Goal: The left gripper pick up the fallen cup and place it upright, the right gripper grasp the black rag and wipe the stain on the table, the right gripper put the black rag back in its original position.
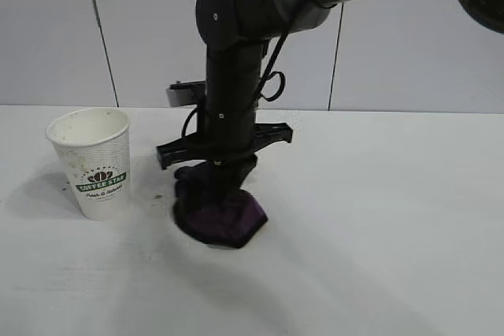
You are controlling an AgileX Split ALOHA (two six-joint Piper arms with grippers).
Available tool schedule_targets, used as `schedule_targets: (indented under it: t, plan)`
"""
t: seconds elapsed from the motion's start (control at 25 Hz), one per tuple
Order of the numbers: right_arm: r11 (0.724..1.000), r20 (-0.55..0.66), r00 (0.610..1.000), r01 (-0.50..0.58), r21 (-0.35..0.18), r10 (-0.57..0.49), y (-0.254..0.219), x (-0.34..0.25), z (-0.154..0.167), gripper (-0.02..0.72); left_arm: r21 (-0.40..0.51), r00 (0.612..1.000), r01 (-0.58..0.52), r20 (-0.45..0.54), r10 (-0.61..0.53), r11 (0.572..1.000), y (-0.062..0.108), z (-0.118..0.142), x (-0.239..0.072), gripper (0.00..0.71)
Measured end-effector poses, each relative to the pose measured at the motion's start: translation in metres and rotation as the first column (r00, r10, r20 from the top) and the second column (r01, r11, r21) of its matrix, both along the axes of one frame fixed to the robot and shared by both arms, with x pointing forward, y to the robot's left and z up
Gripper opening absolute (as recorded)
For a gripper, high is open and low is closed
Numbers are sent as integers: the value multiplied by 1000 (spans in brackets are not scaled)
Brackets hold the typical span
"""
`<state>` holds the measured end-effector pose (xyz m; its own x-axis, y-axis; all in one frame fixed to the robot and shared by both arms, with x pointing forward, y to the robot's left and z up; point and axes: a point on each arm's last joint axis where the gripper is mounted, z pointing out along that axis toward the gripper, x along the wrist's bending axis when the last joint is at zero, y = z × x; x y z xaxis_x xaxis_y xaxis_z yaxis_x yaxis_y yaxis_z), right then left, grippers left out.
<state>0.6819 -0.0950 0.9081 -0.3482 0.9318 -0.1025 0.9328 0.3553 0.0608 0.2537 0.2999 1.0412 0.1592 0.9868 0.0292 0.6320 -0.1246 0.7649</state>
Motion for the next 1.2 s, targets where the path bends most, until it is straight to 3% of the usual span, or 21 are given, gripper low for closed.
schedule_targets:
  t: [0.24, 0.32, 0.52, 0.76, 0.84, 1.04, 1.12, 1.2]
  plan:
    - [998, -4, 998, 58, 13, -58, -28, 12, 2, 28, 9, 1000, -4, 1, 4, 1000, 1, 0, 0, 695]
    - [997, -15, 997, 73, 37, -73, -29, 12, 2, 28, 11, 1000, -5, 2, 5, 1000, 1, 0, 0, 695]
    - [982, -83, 994, 80, 171, -67, -13, 5, 2, 28, 12, 1000, -6, 2, 6, 1000, 1, 0, 0, 695]
    - [981, -90, 995, 49, 190, -32, -6, 2, 2, 46, 14, 1000, -6, 2, 6, 1000, 1, 0, 0, 695]
    - [981, -90, 996, 39, 191, -22, -6, 2, 2, 129, 14, 1000, -6, 2, 6, 1000, 1, 0, 0, 695]
    - [980, -91, 996, 34, 194, -17, -6, 2, 2, 526, 14, 1000, -6, 2, 6, 1000, 1, 0, 0, 695]
    - [980, -91, 996, 34, 194, -17, -6, 2, 2, 599, 14, 1000, -6, 2, 6, 1000, 1, 0, 0, 695]
    - [979, -79, 997, 32, 199, -16, -6, 2, 9, 616, 14, 1000, -6, 2, 6, 1000, 1, 0, 0, 695]
